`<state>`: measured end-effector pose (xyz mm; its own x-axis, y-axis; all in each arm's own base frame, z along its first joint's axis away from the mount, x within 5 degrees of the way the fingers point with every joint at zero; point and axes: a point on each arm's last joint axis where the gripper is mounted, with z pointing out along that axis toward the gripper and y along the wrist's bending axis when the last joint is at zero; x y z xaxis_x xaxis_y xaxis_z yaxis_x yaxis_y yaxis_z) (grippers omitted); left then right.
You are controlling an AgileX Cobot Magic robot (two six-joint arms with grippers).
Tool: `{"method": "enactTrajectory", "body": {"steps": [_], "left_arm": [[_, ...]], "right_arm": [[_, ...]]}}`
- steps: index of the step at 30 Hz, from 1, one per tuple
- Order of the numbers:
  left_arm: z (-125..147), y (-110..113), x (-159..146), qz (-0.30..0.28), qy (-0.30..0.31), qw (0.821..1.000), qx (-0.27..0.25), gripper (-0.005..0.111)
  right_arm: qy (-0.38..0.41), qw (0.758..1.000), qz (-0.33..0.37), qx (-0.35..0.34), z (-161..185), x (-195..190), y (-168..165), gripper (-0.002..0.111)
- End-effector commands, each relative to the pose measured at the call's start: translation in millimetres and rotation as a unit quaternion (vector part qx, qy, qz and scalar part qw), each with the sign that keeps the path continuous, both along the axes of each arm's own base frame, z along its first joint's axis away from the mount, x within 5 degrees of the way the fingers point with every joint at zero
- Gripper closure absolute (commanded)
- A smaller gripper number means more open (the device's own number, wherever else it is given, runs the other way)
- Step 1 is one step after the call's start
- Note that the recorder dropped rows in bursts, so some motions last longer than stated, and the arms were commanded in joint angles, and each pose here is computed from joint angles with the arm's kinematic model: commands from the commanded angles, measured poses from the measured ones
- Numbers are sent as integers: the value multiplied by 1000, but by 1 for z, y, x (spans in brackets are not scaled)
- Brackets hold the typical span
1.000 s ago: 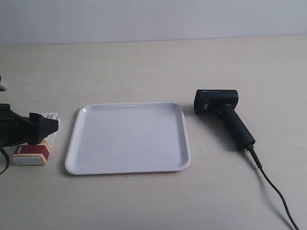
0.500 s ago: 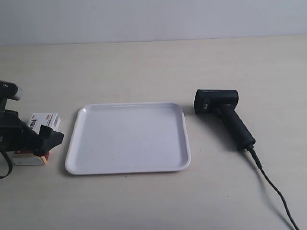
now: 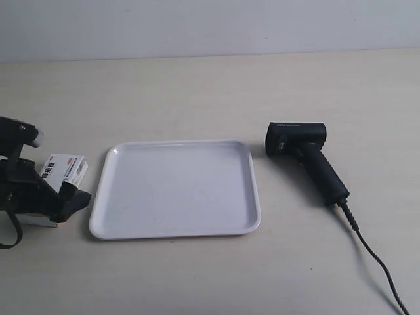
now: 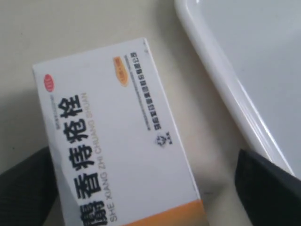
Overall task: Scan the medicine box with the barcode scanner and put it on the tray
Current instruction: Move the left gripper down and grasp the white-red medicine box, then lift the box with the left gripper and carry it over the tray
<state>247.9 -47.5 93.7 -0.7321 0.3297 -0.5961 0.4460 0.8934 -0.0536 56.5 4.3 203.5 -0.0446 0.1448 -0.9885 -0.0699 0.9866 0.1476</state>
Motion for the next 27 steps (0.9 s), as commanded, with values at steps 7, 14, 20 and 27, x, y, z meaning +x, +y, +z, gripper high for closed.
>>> {"method": "enactTrajectory", "body": {"steps": [7, 14, 20, 27], "left_arm": [[25, -7, 39, -42, -77, 996, 7, 107], [95, -49, 73, -344, -160, 922, -74, 107], [88, -77, 73, -412, -172, 892, -73, 107], [67, -105, 51, -463, -147, 871, -66, 107]], "right_arm": [[-6, 1000, -3, -3, 0, 0, 0, 108], [-17, 996, 0, 89, 3, 0, 0, 108], [49, 991, -10, 122, 20, 23, 2, 108], [298, 949, 103, 3, -11, 129, 64, 89]]}}
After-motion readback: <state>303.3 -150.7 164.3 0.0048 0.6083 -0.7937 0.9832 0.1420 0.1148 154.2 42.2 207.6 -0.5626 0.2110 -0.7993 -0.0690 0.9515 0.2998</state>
